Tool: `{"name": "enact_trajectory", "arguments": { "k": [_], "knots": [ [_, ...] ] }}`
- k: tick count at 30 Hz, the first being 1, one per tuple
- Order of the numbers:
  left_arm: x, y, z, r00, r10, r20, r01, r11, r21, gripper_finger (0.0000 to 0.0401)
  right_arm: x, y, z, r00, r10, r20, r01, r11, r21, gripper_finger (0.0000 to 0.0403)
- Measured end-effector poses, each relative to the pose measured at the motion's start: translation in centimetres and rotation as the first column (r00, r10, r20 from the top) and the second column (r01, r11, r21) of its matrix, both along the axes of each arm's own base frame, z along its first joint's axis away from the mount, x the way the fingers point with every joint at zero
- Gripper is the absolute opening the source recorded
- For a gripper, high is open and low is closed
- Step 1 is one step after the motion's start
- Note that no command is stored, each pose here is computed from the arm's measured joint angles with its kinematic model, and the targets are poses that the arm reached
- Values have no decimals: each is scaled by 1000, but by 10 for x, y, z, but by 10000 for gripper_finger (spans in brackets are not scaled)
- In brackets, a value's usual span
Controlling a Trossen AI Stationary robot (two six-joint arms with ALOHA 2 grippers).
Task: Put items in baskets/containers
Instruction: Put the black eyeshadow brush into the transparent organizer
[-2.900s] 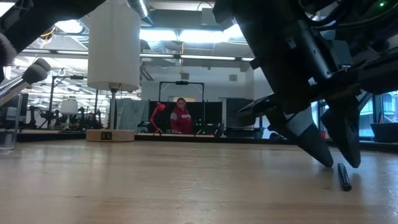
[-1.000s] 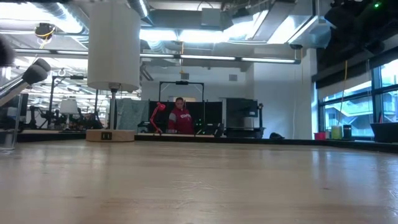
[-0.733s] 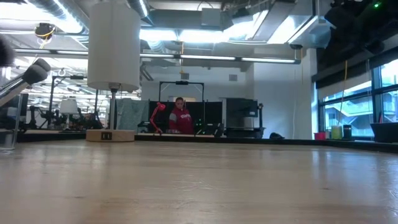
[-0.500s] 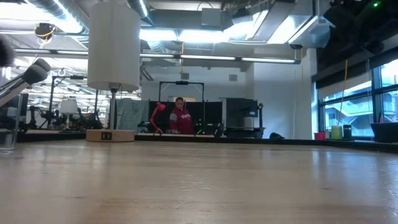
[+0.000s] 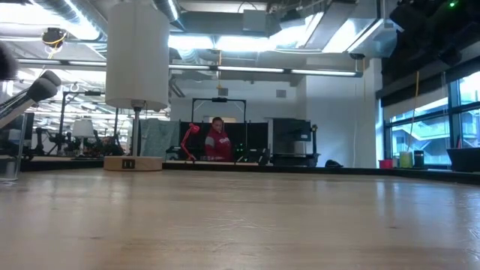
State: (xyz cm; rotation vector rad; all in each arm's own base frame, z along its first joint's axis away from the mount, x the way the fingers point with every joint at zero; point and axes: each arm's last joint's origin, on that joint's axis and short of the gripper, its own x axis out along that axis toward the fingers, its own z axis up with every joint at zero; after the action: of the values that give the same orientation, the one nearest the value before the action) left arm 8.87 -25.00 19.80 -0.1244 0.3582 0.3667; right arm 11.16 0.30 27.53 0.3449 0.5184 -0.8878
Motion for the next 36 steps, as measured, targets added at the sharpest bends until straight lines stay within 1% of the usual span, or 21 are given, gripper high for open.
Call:
{"name": "enact_trajectory", "arguments": {
  "k": [3,6,18,21,24,29,36],
  "knots": [
    [-7,3,-7,1000,-22,2,22,1000,14,20,1,0,0,1000,8,5,-8,1000,14,163],
    [-10,6,-12,1000,-15,8,15,1000,-5,20,1,1,0,1000,15,5,-15,1000,25,163],
    [-11,5,-15,1000,-7,-21,7,1000,-22,27,7,2,-1,1000,22,7,-22,999,39,163],
    [-10,4,-16,1000,-4,-29,2,999,-44,26,8,3,-2,1000,22,3,-22,999,38,163],
    [-11,3,-17,998,7,-62,-11,998,-67,28,9,3,-2,1000,24,-1,-23,999,37,163],
    [-9,2,-18,996,20,-90,-28,995,-91,40,9,3,-2,1000,24,-2,-24,999,37,163],
    [0,5,-19,993,50,-107,-58,995,-76,72,9,3,-2,1000,24,-2,-24,999,38,163]
  ]
}}
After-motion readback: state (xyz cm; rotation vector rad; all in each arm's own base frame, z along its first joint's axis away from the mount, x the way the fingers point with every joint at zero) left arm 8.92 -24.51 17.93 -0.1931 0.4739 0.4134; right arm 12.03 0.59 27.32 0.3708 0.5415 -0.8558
